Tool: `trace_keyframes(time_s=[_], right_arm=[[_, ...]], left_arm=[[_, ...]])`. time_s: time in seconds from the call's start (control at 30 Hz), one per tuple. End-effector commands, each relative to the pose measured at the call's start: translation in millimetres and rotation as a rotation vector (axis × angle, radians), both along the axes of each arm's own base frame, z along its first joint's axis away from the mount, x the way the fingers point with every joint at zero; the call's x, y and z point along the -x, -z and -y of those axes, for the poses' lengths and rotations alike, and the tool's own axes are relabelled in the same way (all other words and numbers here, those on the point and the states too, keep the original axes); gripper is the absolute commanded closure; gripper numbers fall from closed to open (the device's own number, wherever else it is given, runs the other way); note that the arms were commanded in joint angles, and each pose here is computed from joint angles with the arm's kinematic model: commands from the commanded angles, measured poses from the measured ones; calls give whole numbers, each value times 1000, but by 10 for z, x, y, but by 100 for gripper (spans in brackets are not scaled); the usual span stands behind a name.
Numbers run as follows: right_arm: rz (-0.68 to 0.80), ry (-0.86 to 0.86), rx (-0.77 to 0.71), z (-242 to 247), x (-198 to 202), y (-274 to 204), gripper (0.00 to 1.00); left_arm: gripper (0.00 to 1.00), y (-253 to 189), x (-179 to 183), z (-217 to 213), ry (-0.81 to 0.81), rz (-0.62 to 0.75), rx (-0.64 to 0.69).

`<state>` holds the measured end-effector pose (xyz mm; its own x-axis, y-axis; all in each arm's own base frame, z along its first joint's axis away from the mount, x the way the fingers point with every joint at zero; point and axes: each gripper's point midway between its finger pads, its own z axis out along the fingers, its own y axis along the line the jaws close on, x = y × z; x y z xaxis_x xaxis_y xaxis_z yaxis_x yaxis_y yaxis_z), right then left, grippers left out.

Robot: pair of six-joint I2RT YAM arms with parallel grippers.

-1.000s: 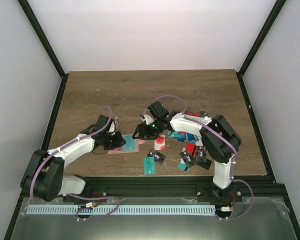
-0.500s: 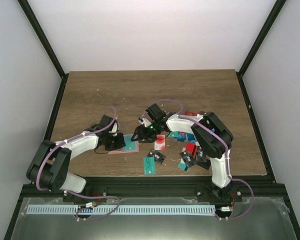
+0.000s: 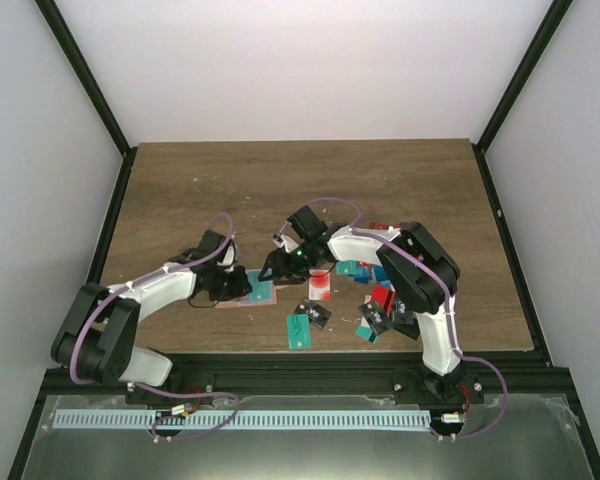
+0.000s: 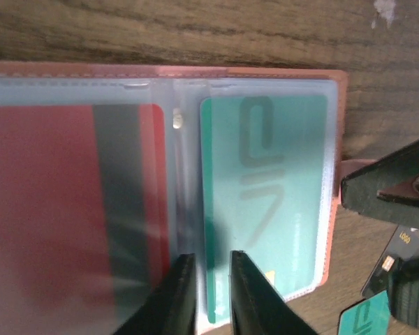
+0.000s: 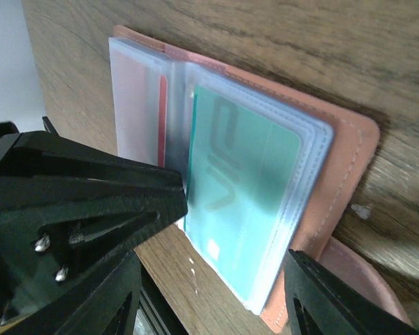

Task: Put the credit cards into the card holder
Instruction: Close the card holder at the center of the board.

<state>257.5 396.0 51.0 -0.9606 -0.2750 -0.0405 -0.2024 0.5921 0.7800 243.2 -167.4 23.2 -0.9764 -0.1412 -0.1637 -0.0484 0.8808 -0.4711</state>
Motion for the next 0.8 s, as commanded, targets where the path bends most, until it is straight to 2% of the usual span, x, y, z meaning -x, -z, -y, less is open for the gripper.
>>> trace_keyframes(time_s=[0.0,0.27,0.37,0.47,0.57,0.77], right_arm=[[57,-25,-2,-59,-56,-129,43],[119,-5,38,60,-91,-243,44],[151,10,53,149,-111,-329,44],[173,41,76,280,-129,-377,43],[180,79,103,428,-141,-375,41],[154,99,131,551,-125,-262,39]], left_arm=[[74,-290,-77,-126,-24,65,-59],[39,-547,-146,-644,-211,112,-160],[34,-488,-124,-911,-335,73,-208],[29,-378,-47,-1098,-451,10,-163],[26,-398,-55,-1165,-483,12,-168],[28,-266,-52,-1049,-464,-2,-99]])
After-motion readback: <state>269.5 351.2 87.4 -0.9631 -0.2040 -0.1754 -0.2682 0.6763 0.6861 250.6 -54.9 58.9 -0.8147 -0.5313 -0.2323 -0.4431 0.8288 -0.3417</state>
